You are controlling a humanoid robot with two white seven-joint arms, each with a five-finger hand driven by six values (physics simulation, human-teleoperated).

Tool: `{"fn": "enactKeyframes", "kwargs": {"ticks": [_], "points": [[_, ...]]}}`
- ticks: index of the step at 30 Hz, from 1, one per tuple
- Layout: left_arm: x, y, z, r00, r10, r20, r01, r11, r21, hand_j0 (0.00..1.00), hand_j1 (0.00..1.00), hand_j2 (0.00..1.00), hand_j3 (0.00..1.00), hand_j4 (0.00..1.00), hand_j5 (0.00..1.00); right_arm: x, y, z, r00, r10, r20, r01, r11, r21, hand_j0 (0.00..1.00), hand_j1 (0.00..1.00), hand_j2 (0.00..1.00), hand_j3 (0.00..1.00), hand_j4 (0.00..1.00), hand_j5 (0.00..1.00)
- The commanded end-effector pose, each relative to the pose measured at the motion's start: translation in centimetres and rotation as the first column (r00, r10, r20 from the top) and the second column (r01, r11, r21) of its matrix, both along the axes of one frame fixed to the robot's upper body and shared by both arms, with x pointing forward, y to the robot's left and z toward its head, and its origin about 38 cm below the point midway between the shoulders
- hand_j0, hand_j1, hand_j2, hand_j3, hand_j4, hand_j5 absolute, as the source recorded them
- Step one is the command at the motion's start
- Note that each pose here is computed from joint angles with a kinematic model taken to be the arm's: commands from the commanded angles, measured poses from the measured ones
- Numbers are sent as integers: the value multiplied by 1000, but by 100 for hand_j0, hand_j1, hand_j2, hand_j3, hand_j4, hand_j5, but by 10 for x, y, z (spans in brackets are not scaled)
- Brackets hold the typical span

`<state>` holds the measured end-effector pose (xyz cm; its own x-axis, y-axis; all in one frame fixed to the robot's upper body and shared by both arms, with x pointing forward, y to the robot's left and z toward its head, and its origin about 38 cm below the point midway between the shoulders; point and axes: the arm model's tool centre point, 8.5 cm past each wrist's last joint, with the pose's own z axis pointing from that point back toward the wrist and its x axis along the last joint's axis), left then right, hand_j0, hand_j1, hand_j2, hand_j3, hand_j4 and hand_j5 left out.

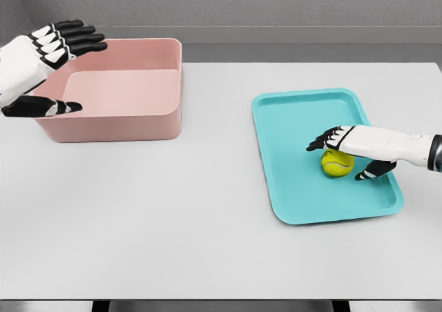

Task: Put the tennis from the blue tray into the pink basket with both arms

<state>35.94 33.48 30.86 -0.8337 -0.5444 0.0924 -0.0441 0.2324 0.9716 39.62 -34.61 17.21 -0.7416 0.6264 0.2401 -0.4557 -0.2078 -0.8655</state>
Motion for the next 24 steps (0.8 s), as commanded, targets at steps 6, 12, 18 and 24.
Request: {"fn": "enactKeyframes", "kwargs": {"ticks": [6, 12, 18, 24], "points": [[-5, -11, -33, 997, -37, -69, 44, 993, 111, 100, 100, 100, 100, 100, 100, 2, -2, 0, 1000, -9, -2, 9, 1000, 1, 95, 95, 95, 95, 95, 95], [-6, -10, -51, 992, -29, -122, 68, 942, 328, 100, 100, 100, 100, 100, 100, 4, -4, -5, 1000, -23, -8, 23, 1000, -1, 95, 95, 95, 95, 95, 95], [-9, 15, -38, 991, 29, -133, 35, 892, 450, 100, 100, 100, 100, 100, 100, 4, -4, -6, 1000, -24, -11, 24, 1000, -1, 95, 95, 95, 95, 95, 95], [-7, 13, -37, 991, 26, -132, 38, 887, 460, 100, 100, 100, 100, 100, 100, 5, 0, -8, 1000, -15, -10, 15, 1000, 1, 95, 95, 95, 95, 95, 95]]}}
